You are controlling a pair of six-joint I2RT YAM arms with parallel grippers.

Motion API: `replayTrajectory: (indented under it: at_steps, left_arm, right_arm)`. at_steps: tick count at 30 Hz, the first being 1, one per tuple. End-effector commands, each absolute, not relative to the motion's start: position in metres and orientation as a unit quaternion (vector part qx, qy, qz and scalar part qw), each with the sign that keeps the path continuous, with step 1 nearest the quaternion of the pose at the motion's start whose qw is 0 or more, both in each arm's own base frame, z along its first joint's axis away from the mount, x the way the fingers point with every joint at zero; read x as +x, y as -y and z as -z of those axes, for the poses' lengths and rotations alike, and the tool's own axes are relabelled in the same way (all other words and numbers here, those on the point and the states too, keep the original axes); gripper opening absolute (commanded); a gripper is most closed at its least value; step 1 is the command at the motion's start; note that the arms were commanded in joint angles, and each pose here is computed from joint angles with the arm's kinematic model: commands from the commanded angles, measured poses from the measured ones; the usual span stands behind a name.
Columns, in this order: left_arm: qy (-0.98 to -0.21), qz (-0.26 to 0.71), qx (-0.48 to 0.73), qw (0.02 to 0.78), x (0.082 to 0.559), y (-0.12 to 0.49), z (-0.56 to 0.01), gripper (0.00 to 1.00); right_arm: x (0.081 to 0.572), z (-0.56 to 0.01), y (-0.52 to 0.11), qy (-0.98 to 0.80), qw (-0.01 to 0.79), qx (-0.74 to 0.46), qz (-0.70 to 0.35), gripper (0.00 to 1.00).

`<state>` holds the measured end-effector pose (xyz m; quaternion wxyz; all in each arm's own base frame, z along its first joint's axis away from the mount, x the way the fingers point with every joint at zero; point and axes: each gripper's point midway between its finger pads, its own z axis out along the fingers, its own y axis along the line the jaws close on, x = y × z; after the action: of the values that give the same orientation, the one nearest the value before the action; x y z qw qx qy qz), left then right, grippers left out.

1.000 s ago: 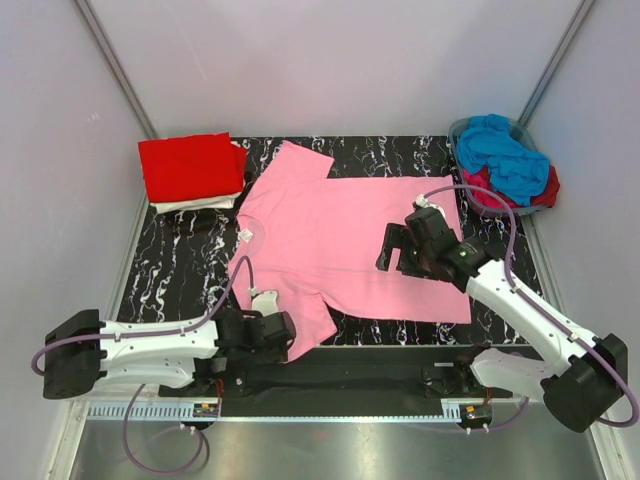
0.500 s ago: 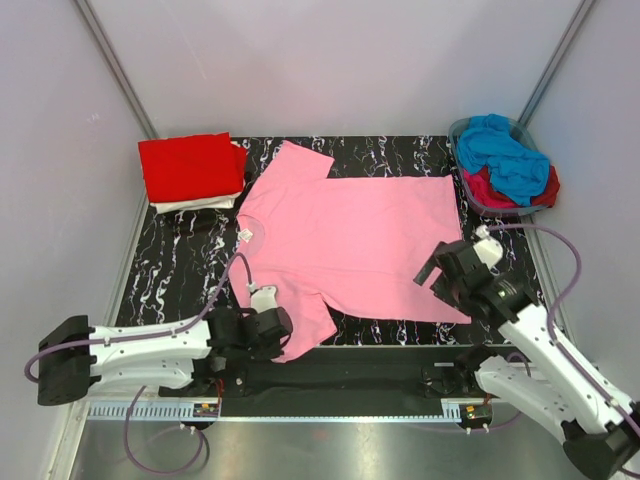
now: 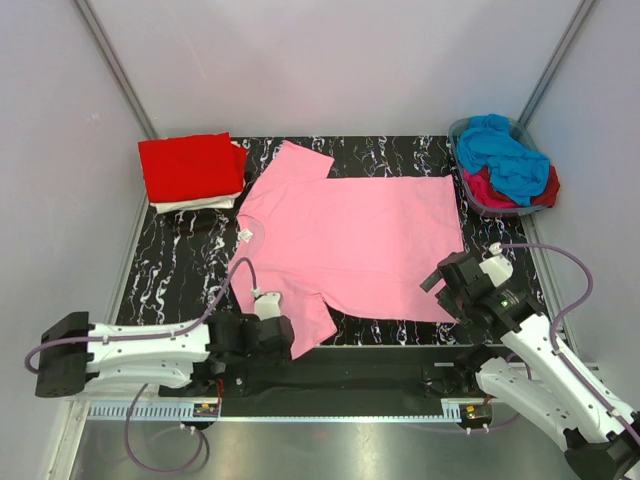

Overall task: Fold and stack the t-shirts
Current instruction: Flatten the tshirt out, then fold the tshirt

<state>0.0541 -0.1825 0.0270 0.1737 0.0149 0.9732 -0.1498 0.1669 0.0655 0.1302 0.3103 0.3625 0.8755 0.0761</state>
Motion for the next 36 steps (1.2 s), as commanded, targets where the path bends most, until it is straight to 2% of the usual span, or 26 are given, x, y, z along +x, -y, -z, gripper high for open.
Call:
replayTrajectory:
  at_steps: [1,5,8,13,18,22,23,24,30,36]
  left_arm:
    - [-0.974,0.138,0.024,0.179,0.057,0.194,-0.031,0.56]
    - [-0.982,0.078,0.044,0.168,0.057,0.192,-0.021,0.52]
    - [-0.983,0.047,0.054,0.168,0.06,0.192,-0.019,0.45]
    - [-0.983,0.019,0.068,0.168,0.063,0.194,-0.016,0.33]
    - [-0.983,0.026,0.068,0.168,0.063,0.192,-0.015,0.3]
    - [-0.982,0.047,0.067,0.172,0.065,0.193,-0.015,0.18]
    - [-0.981,0.051,0.066,0.174,0.066,0.194,-0.016,0.07]
    - [-0.981,0.051,0.067,0.174,0.066,0.192,-0.014,0.01]
    - [-0.979,0.073,0.068,0.18,0.067,0.196,-0.023,0.0]
    - [-0.967,0.1,0.053,0.227,0.081,0.195,-0.063,0.0]
  right_arm:
    - [0.174,-0.127,-0.064,-0.864,0.32,0.381,-0.074,1.0]
    - [0.175,-0.126,-0.063,-0.864,0.322,0.381,-0.072,1.0]
    - [0.176,-0.128,-0.062,-0.862,0.326,0.381,-0.073,1.0]
    - [0.176,-0.13,-0.06,-0.861,0.332,0.378,-0.072,1.0]
    - [0.174,-0.13,-0.059,-0.861,0.331,0.379,-0.072,1.0]
    - [0.174,-0.128,-0.057,-0.861,0.329,0.381,-0.068,1.0]
    - [0.174,-0.128,-0.057,-0.861,0.329,0.381,-0.067,1.0]
    - [0.174,-0.127,-0.057,-0.862,0.327,0.382,-0.067,1.0]
    - [0.168,-0.118,-0.048,-0.847,0.31,0.427,-0.063,1.0]
    - [0.164,-0.098,-0.035,-0.828,0.289,0.477,-0.059,1.0]
